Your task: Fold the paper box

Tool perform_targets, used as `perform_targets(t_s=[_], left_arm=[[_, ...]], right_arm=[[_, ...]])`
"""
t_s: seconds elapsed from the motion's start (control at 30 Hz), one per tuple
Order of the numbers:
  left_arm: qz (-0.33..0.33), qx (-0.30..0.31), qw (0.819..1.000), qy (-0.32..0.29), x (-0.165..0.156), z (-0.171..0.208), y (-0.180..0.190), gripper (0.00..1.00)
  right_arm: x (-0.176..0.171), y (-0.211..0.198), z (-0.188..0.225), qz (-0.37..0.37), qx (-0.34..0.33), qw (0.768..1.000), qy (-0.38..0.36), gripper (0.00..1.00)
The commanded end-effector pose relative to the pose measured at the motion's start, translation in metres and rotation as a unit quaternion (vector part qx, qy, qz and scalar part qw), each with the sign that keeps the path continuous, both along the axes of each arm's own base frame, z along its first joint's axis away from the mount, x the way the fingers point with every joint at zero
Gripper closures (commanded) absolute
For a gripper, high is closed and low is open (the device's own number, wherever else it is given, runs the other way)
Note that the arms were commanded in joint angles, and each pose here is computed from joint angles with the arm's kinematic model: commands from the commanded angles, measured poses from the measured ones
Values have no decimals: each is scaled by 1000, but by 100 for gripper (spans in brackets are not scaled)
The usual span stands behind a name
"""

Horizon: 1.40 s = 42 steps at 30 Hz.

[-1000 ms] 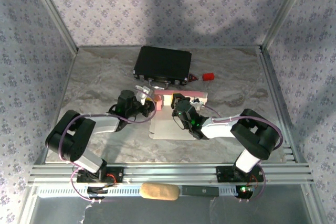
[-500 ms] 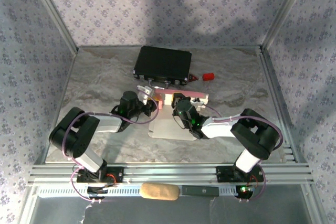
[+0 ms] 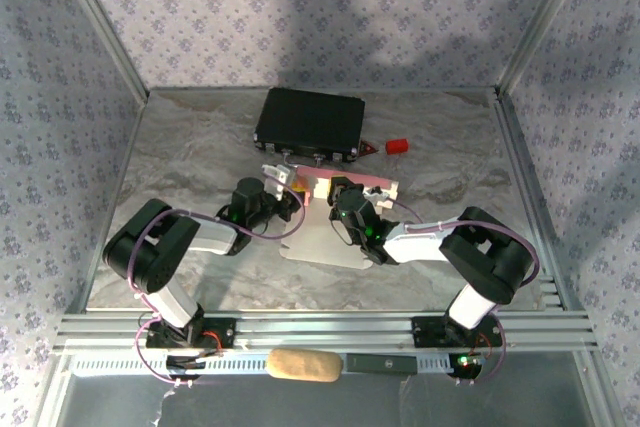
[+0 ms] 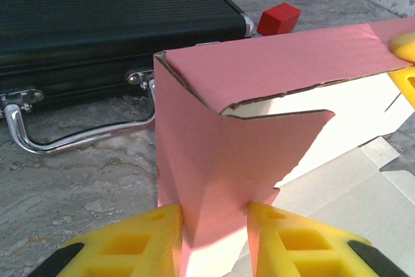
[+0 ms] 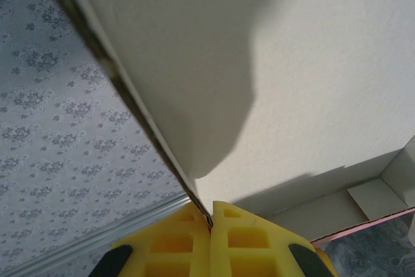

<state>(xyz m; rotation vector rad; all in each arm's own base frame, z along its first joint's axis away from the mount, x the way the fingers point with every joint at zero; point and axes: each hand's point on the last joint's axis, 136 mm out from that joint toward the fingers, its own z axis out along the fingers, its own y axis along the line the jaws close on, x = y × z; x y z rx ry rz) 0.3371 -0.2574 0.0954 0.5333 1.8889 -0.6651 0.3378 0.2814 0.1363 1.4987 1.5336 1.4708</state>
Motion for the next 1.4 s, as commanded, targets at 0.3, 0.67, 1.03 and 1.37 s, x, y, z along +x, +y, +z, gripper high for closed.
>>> perform_targets(t_s=[0.3,0.67,1.03,1.37], left_arm=[[-27,-11,999,-21,-2,7,-29,67],[-16,-19,999,-27,8,8,-34,62],[-10,-12,999,-30,10,7,-43,89],[7,0,999,-47,-6,14,-43,96]], right_arm=[[-31,-3,-80,65,-102,987,104,100],[-31,-5,-79,82,-104,985,109,100],[-30,-1,-80,106,-104,983,109,100],[-30,16,-81,192,-134,966,108,100]])
